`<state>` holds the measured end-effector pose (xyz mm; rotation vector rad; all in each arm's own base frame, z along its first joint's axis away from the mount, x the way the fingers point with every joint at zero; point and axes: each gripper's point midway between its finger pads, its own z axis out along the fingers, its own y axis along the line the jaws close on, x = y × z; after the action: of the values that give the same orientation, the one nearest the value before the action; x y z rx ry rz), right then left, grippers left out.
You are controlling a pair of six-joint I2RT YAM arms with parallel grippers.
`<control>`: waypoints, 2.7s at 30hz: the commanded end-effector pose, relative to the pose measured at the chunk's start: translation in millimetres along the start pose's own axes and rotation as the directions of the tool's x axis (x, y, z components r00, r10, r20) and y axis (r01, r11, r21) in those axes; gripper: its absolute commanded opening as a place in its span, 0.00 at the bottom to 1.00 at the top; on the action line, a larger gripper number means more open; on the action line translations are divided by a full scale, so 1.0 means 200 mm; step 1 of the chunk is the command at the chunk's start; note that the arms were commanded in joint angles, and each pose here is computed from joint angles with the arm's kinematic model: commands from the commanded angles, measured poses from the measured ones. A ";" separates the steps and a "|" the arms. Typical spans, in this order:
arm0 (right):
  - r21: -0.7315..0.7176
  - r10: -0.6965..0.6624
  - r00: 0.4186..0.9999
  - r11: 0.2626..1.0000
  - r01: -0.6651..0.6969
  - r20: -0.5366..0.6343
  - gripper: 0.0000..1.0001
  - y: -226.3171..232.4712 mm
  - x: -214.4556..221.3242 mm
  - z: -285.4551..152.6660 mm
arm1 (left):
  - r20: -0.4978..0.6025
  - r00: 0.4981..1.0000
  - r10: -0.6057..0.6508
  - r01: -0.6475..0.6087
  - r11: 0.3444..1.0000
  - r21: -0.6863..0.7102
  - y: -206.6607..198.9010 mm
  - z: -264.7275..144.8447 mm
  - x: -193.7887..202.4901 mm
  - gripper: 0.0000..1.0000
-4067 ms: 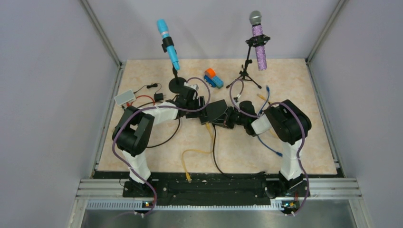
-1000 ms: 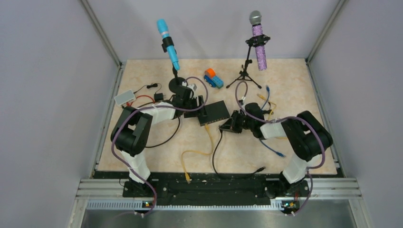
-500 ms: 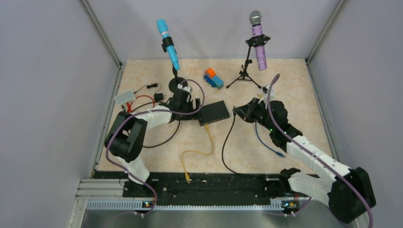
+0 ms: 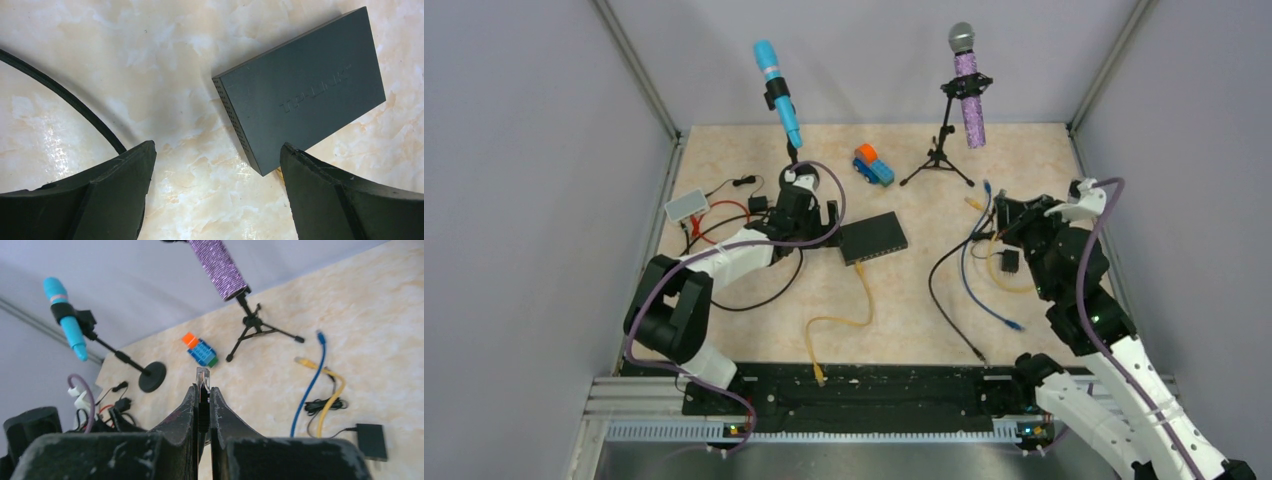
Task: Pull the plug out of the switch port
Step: Place the connector at the center of the board.
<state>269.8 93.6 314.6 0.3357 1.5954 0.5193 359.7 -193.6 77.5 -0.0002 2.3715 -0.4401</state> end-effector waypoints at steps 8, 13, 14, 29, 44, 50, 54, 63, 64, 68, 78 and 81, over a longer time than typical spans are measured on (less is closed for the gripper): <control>0.154 -0.306 0.949 0.937 0.314 -0.074 0.00 -0.06 -0.19 0.07 | 0.011 1.000 0.001 -0.002 0.999 0.040 -0.04 0.02 -0.04 0.99; 0.119 -0.252 0.894 0.942 0.315 -0.370 0.00 -0.16 0.10 0.26 | 0.007 1.000 0.001 -0.002 0.999 0.045 -0.05 0.02 -0.04 0.99; 0.120 -0.190 0.875 0.956 0.269 -0.445 0.00 -0.23 0.18 0.30 | 0.006 1.000 0.002 -0.002 0.999 0.044 -0.05 0.02 -0.04 0.99; 0.184 0.260 0.867 0.963 -0.198 -0.424 0.00 -0.63 0.30 0.81 | -0.010 1.000 -0.002 0.002 1.000 0.028 -0.03 0.00 -0.01 0.99; 0.283 0.342 0.892 0.923 -0.261 -0.295 0.27 -0.84 0.31 0.92 | 0.056 0.998 0.006 -0.008 0.999 0.039 -0.03 -0.07 -0.06 0.99; 0.296 0.305 0.913 0.929 -0.222 -0.272 0.49 -0.86 0.22 0.88 | 0.074 0.997 0.021 -0.026 0.997 0.068 -0.07 -0.12 -0.10 0.99; 0.245 0.264 0.937 0.947 -0.207 -0.227 0.51 -0.75 0.08 0.81 | 0.106 0.994 0.024 -0.030 0.998 0.061 -0.07 -0.15 -0.14 0.99; 0.043 0.285 0.938 0.959 -0.282 -0.200 0.54 -0.47 0.11 0.51 | 0.197 0.980 -0.030 0.039 0.998 -0.043 0.04 -0.18 -0.19 0.99; 0.030 0.277 0.938 0.961 -0.277 -0.209 0.54 -0.44 0.12 0.48 | 0.205 0.978 -0.034 0.046 0.998 -0.051 0.04 -0.18 -0.20 0.99; -0.057 0.210 0.933 0.970 -0.236 -0.294 0.55 -0.21 0.31 0.39 | 0.243 0.968 -0.056 0.073 0.995 -0.062 0.06 -0.19 -0.21 0.99; -0.235 -0.065 0.796 0.967 -0.099 -0.602 0.55 0.19 0.93 0.26 | 0.306 0.943 -0.130 0.140 0.990 -0.013 0.05 -0.22 -0.25 0.99; -0.254 -0.100 0.734 0.962 -0.101 -0.672 0.55 0.23 1.10 0.22 | 0.368 0.917 -0.157 0.154 0.987 0.037 0.04 -0.28 -0.29 0.99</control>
<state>292.0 226.3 156.2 0.0175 2.1644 0.9446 358.3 -164.3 110.8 -0.1836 2.1818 -0.3947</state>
